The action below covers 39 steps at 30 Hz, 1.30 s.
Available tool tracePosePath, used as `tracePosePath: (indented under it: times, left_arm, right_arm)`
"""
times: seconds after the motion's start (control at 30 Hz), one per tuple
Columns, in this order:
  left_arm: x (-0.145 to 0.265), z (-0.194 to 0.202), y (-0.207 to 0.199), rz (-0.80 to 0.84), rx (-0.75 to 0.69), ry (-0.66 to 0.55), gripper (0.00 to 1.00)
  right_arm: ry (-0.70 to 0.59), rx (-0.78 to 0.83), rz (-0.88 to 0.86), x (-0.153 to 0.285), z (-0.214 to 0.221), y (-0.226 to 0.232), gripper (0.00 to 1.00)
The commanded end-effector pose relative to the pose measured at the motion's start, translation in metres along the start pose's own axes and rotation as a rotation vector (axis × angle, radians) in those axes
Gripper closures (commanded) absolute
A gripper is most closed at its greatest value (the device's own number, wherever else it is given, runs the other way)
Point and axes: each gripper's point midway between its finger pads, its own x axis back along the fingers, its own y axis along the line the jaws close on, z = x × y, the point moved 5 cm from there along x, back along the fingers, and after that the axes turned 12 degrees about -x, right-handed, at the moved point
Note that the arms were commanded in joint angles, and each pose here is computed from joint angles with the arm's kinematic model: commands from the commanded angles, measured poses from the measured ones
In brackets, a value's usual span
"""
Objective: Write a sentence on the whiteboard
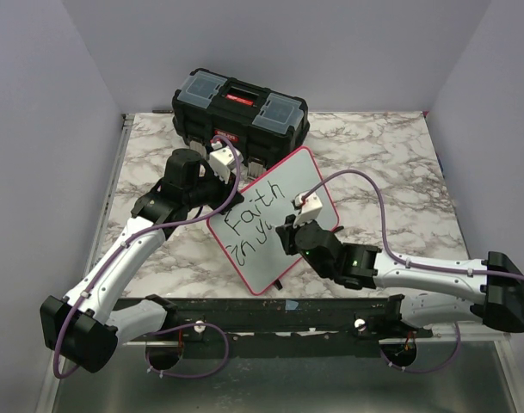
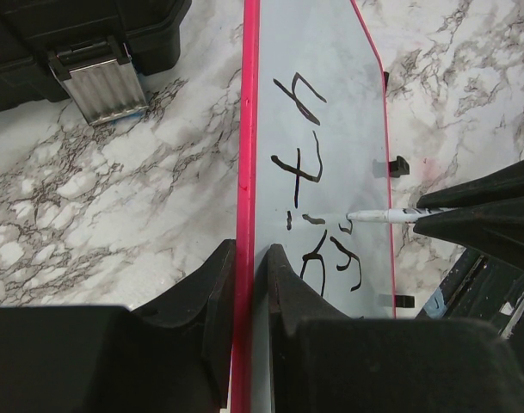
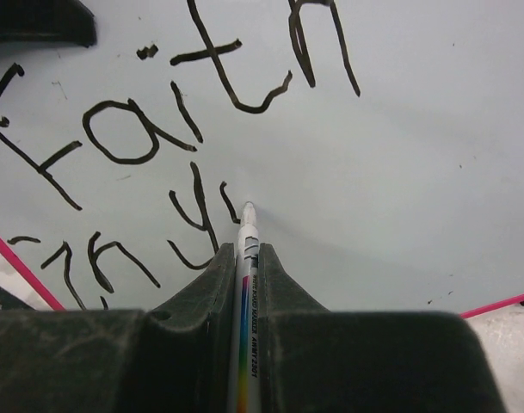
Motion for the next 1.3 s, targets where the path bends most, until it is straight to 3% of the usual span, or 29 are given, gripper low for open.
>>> tracePosePath:
  times: [0.0, 0.87, 1.27]
  left_arm:
    - [-0.001, -0.003, 0.007, -0.037, -0.059, -0.006, 1.0]
    - [0.001, -0.004, 0.006, -0.034, -0.06, -0.012, 1.0]
    - [0.002, -0.005, 0.006, -0.035, -0.061, -0.017, 1.0]
  right_arm:
    - [-0.04, 0.033, 0.045, -0.004, -0.015, 0.003, 0.99]
    - [0.013, 0.016, -0.067, -0.002, -0.011, 0.019, 0.99]
    - [-0.044, -0.04, -0.063, 0.009, -0.02, 0.01, 0.99]
